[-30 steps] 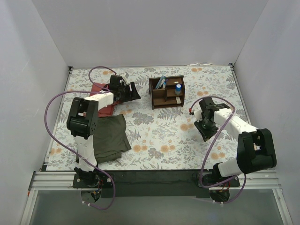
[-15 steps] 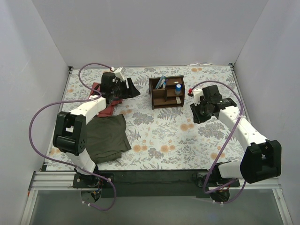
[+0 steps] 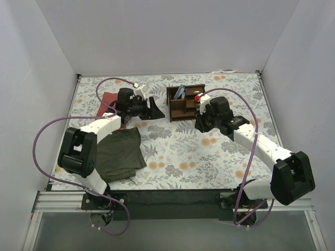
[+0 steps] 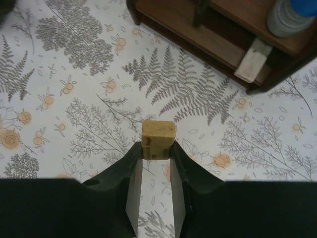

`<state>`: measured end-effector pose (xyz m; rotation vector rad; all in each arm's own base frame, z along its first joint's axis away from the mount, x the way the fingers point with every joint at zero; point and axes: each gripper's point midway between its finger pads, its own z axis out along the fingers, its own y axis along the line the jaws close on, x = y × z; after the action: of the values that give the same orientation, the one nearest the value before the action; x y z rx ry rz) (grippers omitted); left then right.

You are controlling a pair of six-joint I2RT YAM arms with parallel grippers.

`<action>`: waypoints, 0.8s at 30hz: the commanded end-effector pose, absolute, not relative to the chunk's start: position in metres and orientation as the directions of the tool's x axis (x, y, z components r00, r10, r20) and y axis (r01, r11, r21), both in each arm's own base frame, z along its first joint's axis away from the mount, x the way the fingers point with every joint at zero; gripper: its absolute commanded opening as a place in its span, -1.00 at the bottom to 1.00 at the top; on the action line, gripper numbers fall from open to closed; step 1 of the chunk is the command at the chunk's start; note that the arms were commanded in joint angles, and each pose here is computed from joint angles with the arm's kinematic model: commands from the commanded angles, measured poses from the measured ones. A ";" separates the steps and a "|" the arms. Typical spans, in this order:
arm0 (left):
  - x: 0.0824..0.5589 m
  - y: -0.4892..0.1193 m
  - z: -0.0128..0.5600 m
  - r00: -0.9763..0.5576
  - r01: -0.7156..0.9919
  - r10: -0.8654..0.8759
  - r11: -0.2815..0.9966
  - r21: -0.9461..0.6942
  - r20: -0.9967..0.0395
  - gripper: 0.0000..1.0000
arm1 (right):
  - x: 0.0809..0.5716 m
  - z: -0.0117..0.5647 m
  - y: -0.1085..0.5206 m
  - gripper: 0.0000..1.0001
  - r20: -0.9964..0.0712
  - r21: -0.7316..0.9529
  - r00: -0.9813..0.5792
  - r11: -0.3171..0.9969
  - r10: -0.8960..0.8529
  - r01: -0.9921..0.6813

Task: Sort the stationery into containers
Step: Pick up the stationery from the center of the board.

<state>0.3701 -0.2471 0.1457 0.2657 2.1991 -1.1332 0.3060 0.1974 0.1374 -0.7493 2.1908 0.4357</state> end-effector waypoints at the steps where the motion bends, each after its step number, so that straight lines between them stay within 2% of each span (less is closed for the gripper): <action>1: 0.332 -0.283 0.195 -0.739 0.602 -0.049 0.402 -0.690 -0.672 0.13 | 0.314 0.157 0.228 -0.97 -0.854 0.057 -0.391 0.686 -0.343 -0.725; 6: 0.318 -0.308 0.204 -0.720 0.652 0.003 0.345 -0.676 -0.693 0.07 | 0.298 0.164 0.256 -0.97 -0.877 0.061 -0.315 0.568 -0.362 -0.821; 13: 0.316 -0.324 0.204 -0.740 0.645 0.023 0.307 -0.700 -0.672 -0.06 | 0.282 0.171 0.281 -0.97 -0.888 -0.026 -0.182 0.440 -0.423 -0.897; 24: 0.305 -0.339 0.196 -0.756 0.643 0.072 0.271 -0.716 -0.651 -0.12 | 0.284 0.173 0.285 -0.97 -0.889 -0.051 -0.158 0.436 -0.430 -0.898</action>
<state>0.3099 -0.3306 0.1829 0.5786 2.0862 -1.4688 0.2730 0.2722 0.1502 -1.1383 1.8704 0.6409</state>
